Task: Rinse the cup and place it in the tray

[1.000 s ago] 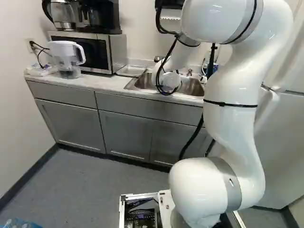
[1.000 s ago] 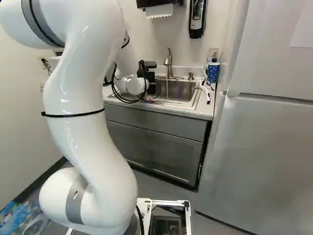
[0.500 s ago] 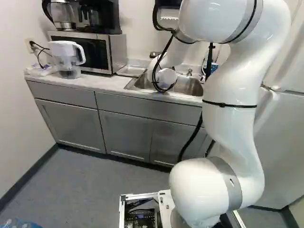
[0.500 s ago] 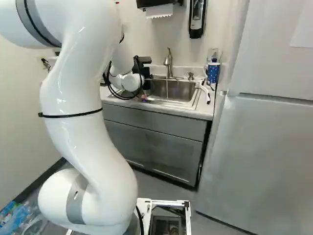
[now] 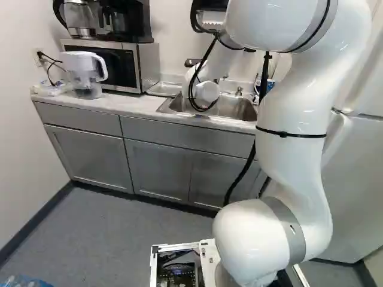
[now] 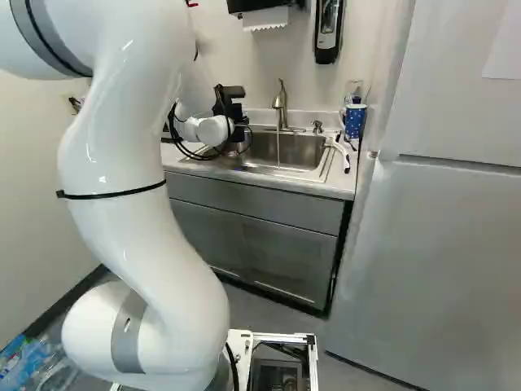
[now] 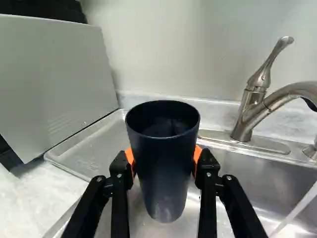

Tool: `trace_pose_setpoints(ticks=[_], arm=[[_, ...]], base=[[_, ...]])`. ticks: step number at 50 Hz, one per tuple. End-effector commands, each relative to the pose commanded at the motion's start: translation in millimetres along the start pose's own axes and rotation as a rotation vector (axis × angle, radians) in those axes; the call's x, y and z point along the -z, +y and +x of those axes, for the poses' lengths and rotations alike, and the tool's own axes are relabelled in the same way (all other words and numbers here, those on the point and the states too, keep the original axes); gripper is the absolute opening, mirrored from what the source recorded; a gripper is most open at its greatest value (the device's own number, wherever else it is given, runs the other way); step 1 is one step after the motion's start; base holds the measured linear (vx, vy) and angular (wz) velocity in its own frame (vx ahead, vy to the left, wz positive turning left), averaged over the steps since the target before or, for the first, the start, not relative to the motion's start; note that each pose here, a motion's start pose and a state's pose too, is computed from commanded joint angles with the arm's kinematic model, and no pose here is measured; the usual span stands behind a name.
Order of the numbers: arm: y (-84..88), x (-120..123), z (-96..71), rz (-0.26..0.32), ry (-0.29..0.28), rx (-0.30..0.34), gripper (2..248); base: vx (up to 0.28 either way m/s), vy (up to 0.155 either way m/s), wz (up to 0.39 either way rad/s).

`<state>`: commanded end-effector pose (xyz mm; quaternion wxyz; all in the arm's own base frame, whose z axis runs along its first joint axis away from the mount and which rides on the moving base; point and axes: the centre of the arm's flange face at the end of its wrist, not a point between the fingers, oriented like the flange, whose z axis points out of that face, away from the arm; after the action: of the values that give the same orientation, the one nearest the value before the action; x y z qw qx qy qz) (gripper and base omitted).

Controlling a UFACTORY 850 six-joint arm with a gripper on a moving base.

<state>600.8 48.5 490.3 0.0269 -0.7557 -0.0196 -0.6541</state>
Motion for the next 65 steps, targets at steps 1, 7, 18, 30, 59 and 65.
trace_pose_setpoints(ticks=[1, 7, 18, 30, 59, 65], arm=[[-0.9, 0, 1.0, 0.002, 0.001, 0.000, 125], [-7.3, -3, 6.8, 0.012, 0.004, 0.001, 125], [-19.9, -9, 16.7, 0.032, 0.002, 0.004, 125], [-26.8, -14, 21.1, 0.043, 0.011, 0.005, 125], [-26.8, -14, 21.1, 0.044, 0.005, -0.258, 125], [-26.8, -14, 21.1, 0.044, 0.004, -0.321, 125]], base=[[0.000, 0.000, 0.000], [0.000, 0.000, 0.000], [0.000, 0.000, 0.000], [0.000, 0.000, 0.000], [0.000, 0.000, 0.000], [0.000, 0.000, 0.000]])
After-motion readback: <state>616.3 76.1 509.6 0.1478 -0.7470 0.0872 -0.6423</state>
